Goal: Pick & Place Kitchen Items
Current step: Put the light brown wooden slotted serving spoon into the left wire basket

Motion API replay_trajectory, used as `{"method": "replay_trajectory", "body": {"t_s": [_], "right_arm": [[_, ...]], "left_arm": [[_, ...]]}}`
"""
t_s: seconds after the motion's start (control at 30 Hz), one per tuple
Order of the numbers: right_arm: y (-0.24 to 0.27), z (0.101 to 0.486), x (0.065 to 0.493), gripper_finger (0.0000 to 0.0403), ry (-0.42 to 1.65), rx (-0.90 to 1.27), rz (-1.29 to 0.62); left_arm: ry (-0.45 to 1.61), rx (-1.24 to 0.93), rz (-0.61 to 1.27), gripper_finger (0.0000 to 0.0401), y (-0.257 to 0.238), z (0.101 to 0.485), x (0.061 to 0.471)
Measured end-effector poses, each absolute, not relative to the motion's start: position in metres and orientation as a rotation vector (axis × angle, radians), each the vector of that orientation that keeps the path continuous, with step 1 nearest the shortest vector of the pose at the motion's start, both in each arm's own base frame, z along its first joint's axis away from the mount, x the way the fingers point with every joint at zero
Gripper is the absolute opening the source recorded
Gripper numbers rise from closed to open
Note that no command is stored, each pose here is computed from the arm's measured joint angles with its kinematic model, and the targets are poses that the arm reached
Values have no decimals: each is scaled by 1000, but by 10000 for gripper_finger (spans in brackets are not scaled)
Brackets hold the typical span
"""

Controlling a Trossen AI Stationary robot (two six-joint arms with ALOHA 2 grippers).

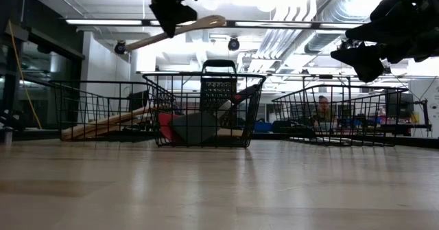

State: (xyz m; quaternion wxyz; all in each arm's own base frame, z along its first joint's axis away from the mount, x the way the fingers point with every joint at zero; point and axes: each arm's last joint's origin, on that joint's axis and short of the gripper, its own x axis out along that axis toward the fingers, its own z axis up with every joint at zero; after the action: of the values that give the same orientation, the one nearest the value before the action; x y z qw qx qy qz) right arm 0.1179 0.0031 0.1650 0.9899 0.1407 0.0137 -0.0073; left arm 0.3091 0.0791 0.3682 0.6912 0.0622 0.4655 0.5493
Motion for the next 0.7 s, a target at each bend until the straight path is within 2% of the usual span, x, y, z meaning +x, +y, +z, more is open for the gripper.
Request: {"method": "replay_trajectory", "body": {"t_s": [0.23, 0.7], "right_arm": [[3, 165, 118, 263, 28, 282, -15], [3, 165, 118, 263, 28, 282, -15]], "left_arm": [[1017, 96, 1260, 71, 80, 376, 282], [922, -41, 1166, 71, 83, 332, 225]]}}
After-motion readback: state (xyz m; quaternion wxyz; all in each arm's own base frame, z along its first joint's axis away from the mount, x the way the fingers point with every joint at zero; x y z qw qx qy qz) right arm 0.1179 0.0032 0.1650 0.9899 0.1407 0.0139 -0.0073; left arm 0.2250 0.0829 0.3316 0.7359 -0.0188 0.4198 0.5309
